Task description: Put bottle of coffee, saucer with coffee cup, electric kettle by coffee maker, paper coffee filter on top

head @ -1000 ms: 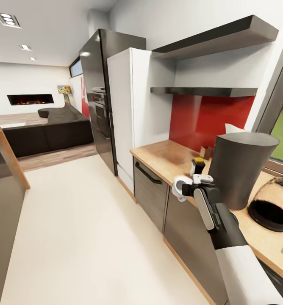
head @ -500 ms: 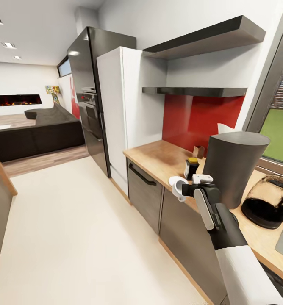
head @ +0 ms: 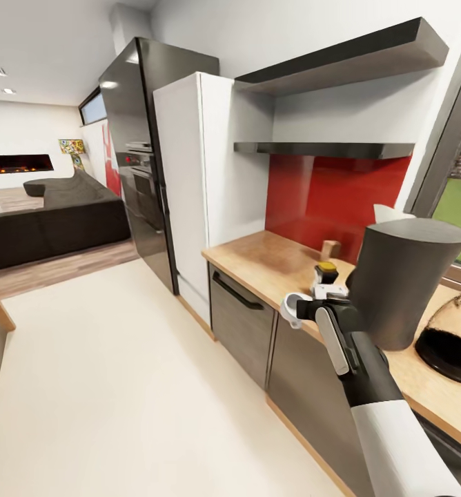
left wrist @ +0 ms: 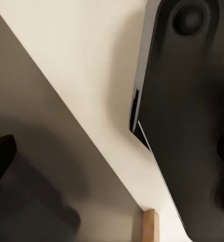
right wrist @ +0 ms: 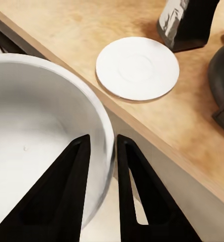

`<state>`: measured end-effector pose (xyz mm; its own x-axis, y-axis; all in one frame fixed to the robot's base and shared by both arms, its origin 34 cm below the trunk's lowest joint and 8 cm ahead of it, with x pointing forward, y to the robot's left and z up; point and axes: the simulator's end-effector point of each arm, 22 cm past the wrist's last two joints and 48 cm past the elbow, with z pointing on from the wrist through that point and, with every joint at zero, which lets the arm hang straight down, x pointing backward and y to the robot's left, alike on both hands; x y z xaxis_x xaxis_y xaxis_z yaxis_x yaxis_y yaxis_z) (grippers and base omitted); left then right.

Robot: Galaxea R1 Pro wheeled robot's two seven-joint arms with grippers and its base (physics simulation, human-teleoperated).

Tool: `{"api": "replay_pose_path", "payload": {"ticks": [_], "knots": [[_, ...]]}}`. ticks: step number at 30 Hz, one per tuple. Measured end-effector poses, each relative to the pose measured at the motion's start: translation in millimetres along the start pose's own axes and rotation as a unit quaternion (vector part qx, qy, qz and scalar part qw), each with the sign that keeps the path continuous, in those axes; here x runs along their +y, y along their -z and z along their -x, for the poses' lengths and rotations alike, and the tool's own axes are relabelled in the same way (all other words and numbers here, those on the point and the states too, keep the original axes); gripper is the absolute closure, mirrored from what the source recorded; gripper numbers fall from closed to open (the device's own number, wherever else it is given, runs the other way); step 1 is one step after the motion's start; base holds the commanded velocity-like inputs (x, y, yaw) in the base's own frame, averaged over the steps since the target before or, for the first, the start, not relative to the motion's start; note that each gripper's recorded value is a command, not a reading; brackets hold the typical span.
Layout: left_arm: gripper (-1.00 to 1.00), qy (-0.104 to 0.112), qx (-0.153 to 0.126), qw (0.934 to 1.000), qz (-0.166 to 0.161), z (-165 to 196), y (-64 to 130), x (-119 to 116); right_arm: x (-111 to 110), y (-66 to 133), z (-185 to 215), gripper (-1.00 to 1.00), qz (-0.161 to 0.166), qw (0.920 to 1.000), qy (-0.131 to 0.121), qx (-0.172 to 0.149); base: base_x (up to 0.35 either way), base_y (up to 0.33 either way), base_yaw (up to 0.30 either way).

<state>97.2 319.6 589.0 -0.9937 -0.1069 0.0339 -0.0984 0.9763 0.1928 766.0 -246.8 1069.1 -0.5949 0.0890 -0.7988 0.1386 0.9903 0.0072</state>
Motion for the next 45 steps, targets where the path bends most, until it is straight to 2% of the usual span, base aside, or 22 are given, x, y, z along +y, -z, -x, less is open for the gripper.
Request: {"api": "replay_pose_path", "payload": {"ticks": [5,15,22,25,28,32,35,39,40,41,43,45], "knots": [[-1.00,0.000,0.001,1.0000,0.000,-0.2,0.0,0.0,0.1,-0.1,0.1,1.00,0.000,1.0000,0.000,0.000,0.101,0.031,0.000],[-1.00,0.000,0.001,1.0000,0.000,-0.2,0.0,-0.1,-0.1,-1.1,-1.4,1.00,0.000,1.0000,0.000,0.002,0.012,0.005,-0.223],[-1.00,0.000,0.000,1.0000,0.000,0.2,0.0,0.3,2.9,-3.2,-5.9,1.00,0.002,1.0000,0.000,0.008,0.168,0.066,-0.040],[-1.00,0.000,-0.001,1.0000,0.001,0.4,-0.1,0.8,21.6,-11.0,-25.9,1.00,0.015,0.9993,-0.002,0.034,0.118,0.013,-0.002],[-1.00,0.000,-0.002,1.0000,-0.002,1.0,-0.1,-0.7,55.2,-14.6,-48.0,1.00,0.038,0.9973,-0.007,0.063,0.019,0.002,0.000],[-1.00,-0.002,-0.003,1.0000,0.001,1.9,-0.7,4.6,64.7,-12.9,-50.4,1.00,0.042,0.9969,-0.008,0.066,0.060,0.000,0.000],[-1.00,-0.002,-0.003,1.0000,-0.001,2.6,-0.5,3.0,49.0,-15.6,-49.6,1.00,0.033,0.9965,-0.033,0.069,0.067,0.000,0.000],[-1.00,-0.002,-0.003,1.0000,0.000,2.4,-0.6,3.3,46.1,-16.0,-50.0,1.00,0.030,0.9964,-0.036,0.070,0.007,0.000,0.000],[-1.00,-0.002,-0.003,1.0000,0.000,2.5,-0.6,3.3,41.7,-16.1,-50.3,1.00,0.020,0.9967,-0.035,0.071,0.001,0.000,0.000],[-1.00,-0.002,-0.003,1.0000,0.000,2.6,-0.6,3.4,28.8,-16.0,-51.1,1.00,-0.010,0.9969,-0.032,0.072,0.000,0.000,0.000],[-1.00,-0.002,-0.003,1.0000,0.000,2.8,-0.5,2.6,17.7,-15.3,-52.2,1.00,-0.037,0.9961,-0.032,0.073,0.000,0.000,0.000],[-1.00,-0.002,-0.003,1.0000,-0.001,2.8,-0.4,1.9,19.7,-14.1,-52.7,1.00,-0.041,0.9958,-0.035,0.074,0.000,0.000,0.000]]}}
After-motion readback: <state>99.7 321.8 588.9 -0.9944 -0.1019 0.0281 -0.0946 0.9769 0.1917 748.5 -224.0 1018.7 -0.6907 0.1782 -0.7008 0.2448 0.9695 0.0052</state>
